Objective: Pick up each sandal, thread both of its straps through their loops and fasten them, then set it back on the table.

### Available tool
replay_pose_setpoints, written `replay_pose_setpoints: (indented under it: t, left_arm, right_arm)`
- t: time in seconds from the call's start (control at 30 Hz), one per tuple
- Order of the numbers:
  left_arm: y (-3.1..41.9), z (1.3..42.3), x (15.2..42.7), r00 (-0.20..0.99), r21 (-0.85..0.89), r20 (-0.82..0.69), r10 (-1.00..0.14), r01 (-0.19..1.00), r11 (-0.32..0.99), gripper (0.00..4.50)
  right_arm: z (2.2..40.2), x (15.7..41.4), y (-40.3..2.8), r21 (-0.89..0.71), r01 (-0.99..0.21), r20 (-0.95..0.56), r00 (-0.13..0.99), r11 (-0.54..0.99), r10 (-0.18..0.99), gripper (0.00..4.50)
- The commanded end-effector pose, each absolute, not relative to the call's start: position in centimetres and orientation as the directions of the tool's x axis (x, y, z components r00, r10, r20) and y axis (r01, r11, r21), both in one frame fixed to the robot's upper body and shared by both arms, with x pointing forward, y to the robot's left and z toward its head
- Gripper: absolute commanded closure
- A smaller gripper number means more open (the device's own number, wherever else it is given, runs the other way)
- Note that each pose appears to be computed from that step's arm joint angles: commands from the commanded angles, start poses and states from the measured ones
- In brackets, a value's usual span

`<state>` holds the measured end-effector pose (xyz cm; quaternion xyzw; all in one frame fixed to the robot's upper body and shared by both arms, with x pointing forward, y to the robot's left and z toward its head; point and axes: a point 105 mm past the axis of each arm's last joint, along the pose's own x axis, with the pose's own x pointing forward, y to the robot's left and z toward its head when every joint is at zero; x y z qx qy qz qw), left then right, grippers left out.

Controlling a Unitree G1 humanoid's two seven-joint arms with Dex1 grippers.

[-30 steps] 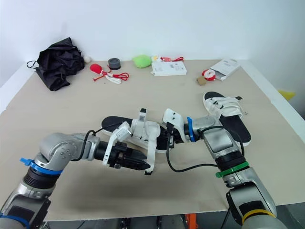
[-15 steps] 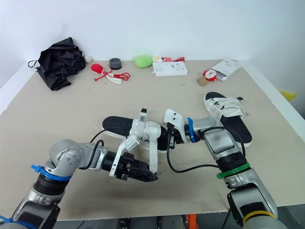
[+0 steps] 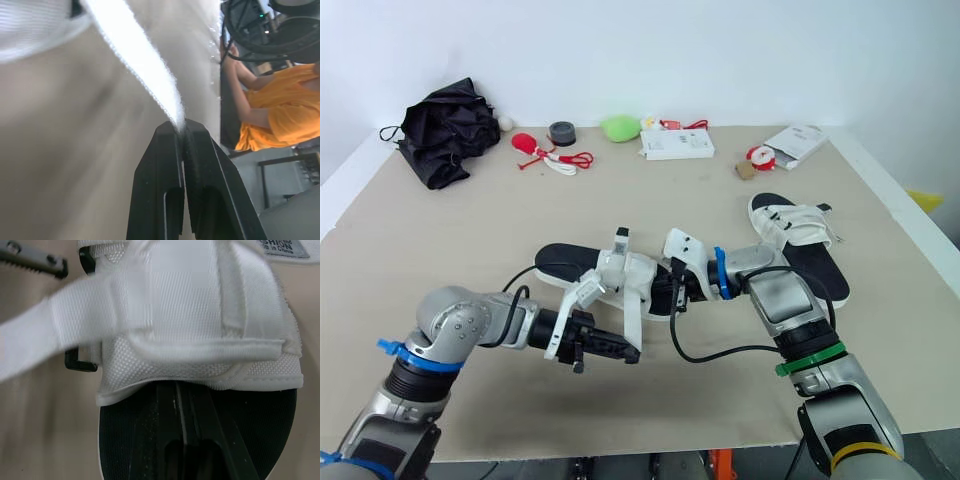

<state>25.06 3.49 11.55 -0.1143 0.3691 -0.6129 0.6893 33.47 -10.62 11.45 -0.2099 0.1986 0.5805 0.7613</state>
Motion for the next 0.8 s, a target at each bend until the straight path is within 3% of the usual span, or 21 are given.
replay_pose_setpoints:
  t: [0.03,0.2,0.33,0.6,0.8]
  left_arm:
    - [4.2,15.4,26.1,-0.057,-0.624,-0.273,-0.96,0.771,0.131,4.45]
    - [4.9,19.5,27.0,-0.142,-0.712,-0.135,-0.981,0.702,-0.003,4.45]
    - [4.7,20.1,29.2,-0.104,-0.753,-0.102,-0.989,0.658,0.008,4.45]
    - [4.1,17.1,32.1,-0.128,-0.702,-0.246,-0.961,0.707,0.086,4.45]
    - [3.3,16.4,32.5,-0.236,-0.657,-0.308,-0.922,0.753,0.026,4.45]
  right_arm:
    - [8.5,33.2,-12.1,-0.026,-0.955,-0.626,0.245,0.294,0.74,4.5]
    - [8.5,33.5,-12.1,-0.034,-0.951,-0.618,0.262,0.307,0.742,4.5]
    - [8.5,33.5,-12.0,-0.037,-0.947,-0.607,0.276,0.32,0.745,4.5]
    - [8.5,33.5,-12.2,-0.042,-0.935,-0.588,0.308,0.352,0.748,4.5]
    - [8.4,33.3,-12.2,-0.042,-0.928,-0.577,0.326,0.371,0.749,4.5]
